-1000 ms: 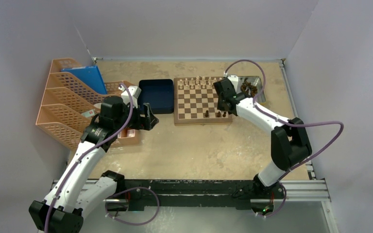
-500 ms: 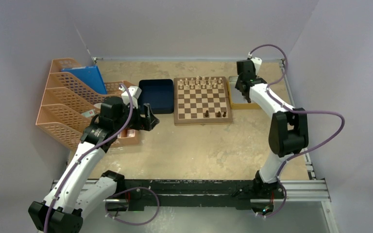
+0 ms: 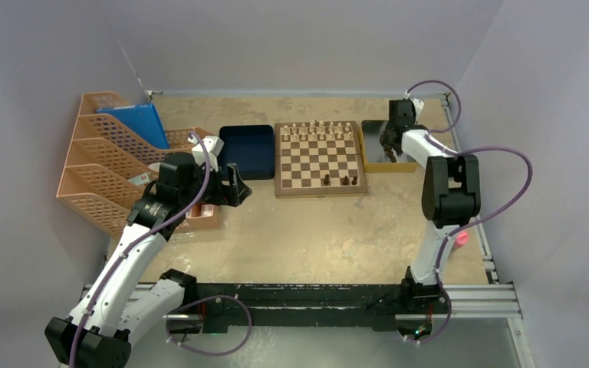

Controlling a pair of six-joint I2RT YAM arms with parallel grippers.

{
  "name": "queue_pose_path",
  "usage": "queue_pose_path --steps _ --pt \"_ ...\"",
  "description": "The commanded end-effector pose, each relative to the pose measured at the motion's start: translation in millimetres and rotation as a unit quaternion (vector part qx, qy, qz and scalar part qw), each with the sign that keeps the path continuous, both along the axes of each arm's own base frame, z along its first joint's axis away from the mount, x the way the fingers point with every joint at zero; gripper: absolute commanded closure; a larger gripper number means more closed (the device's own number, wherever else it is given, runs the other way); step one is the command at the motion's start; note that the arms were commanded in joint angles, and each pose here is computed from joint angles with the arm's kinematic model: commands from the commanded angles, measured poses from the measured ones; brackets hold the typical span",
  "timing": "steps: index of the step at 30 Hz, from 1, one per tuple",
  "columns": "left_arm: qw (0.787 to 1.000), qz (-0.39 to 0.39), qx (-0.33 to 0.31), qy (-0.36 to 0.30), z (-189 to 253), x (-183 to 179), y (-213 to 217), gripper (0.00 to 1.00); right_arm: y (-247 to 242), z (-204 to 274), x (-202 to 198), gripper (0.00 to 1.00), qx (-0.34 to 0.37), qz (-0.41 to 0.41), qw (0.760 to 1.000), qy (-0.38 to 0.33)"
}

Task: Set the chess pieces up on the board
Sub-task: Pick up the chess piece from the storage box.

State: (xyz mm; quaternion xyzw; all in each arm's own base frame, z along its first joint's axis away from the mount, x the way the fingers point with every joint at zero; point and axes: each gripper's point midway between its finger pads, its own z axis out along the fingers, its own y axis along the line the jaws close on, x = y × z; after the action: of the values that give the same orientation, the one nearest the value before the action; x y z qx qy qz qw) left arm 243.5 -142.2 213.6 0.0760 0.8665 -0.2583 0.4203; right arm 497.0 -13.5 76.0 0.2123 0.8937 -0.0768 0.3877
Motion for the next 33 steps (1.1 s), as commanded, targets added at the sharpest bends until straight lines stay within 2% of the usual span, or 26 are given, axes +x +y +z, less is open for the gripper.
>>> queue_pose_path --steps 1,6,22,33 --pt "1.000 -0.006 -0.004 -0.013 5 2 -3 0.16 6 22 26 0.60 0.002 0.023 0.999 -0.046" --pt "1.000 -0.003 -0.001 -0.010 3 3 -2 0.16 3 8 25 0.59 -0.003 0.017 0.999 -0.034" --pt "1.000 0.000 0.002 -0.008 2 4 -1 0.16 -2 -5 25 0.72 -0.019 0.014 0.999 -0.024" --pt "1.000 -0.001 0.000 -0.009 2 3 -2 0.16 -4 15 24 0.83 -0.021 0.002 0.999 -0.038"
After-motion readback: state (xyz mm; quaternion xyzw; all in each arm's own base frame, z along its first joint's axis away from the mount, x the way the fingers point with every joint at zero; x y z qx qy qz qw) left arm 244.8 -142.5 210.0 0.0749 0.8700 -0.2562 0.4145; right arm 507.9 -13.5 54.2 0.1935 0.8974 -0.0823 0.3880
